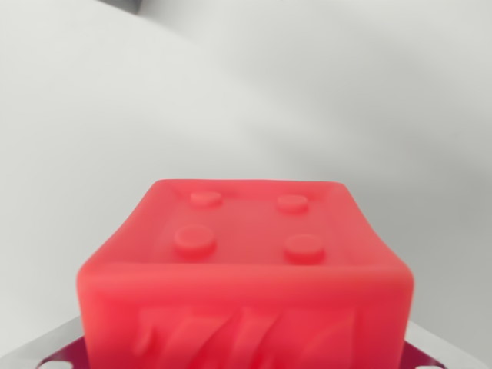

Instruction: Destack cube

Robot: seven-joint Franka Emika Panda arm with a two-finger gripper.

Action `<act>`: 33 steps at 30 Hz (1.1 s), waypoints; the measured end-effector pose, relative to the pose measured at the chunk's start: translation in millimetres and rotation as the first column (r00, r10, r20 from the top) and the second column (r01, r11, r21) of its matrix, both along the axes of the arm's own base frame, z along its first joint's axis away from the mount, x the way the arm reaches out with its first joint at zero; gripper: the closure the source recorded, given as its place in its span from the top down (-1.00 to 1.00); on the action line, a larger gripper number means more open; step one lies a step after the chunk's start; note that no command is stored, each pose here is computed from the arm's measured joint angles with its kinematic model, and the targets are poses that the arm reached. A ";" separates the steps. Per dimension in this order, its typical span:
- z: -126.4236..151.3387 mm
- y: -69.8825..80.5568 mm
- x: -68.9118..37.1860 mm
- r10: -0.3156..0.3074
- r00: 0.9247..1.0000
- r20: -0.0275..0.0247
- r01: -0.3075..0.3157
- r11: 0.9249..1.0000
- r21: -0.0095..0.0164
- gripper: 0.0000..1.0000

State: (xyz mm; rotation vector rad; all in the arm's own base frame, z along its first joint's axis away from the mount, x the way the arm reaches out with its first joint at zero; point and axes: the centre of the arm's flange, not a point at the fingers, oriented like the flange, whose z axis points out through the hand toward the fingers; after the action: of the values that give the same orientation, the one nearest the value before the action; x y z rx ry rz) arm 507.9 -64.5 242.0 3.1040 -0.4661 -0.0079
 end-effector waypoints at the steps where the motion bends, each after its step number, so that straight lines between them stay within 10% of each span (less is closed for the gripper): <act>1: -0.7 -1.6 -0.9 0.004 1.000 0.000 -0.004 1.000 0.000 -1.00; 33: -25.7 -50.5 -27.7 0.138 0.990 0.001 -0.138 0.990 0.001 -1.00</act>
State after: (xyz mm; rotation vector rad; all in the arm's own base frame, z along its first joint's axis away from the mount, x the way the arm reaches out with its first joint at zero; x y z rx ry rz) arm 480.2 -115.0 216.3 3.1300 -0.2502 -0.0066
